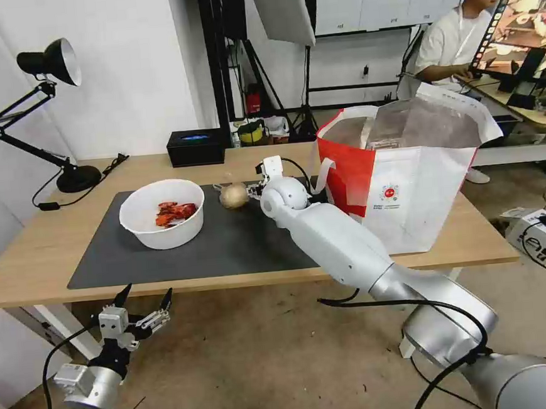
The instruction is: Pick up the trash from the table and place it into the takeout bag.
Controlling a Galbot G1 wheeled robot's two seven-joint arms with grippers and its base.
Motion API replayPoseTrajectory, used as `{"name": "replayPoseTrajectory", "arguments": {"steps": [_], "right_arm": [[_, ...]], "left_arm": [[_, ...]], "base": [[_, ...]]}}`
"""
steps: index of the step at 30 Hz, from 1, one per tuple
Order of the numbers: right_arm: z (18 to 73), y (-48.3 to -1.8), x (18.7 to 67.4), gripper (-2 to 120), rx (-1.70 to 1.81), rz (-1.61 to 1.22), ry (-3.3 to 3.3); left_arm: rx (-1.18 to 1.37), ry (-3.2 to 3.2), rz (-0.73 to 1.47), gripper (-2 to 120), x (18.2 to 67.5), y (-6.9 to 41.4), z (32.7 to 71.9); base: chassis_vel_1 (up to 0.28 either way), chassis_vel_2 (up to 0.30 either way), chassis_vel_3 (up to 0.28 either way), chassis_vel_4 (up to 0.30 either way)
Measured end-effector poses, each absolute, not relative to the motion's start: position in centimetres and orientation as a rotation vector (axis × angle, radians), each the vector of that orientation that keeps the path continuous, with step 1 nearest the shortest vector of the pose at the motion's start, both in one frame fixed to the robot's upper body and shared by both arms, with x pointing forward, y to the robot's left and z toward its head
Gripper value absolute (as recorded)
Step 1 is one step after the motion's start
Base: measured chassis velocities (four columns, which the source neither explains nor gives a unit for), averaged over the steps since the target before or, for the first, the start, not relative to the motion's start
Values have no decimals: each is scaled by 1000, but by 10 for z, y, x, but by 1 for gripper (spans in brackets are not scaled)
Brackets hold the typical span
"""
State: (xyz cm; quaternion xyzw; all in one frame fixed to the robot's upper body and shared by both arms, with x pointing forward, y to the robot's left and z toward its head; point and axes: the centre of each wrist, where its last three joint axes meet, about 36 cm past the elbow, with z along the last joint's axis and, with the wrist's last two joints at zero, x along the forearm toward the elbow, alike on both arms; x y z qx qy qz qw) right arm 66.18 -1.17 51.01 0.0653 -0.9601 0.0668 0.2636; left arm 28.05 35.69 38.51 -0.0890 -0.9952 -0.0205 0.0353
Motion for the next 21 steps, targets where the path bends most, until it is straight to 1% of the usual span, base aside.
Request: {"name": "replayPoseTrajectory", "arguments": {"steps": [13, 21], "right_arm": [[494, -24, 679, 100, 233, 204, -2548], [482, -32, 686, 100, 281, 264, -2536]], "left_arm": [[-276, -3053, -55, 100, 279, 355, 384], [-281, -3050, -52, 100, 278, 354, 383]], "base": [[0, 0, 0, 0], [0, 0, 0, 0]]}}
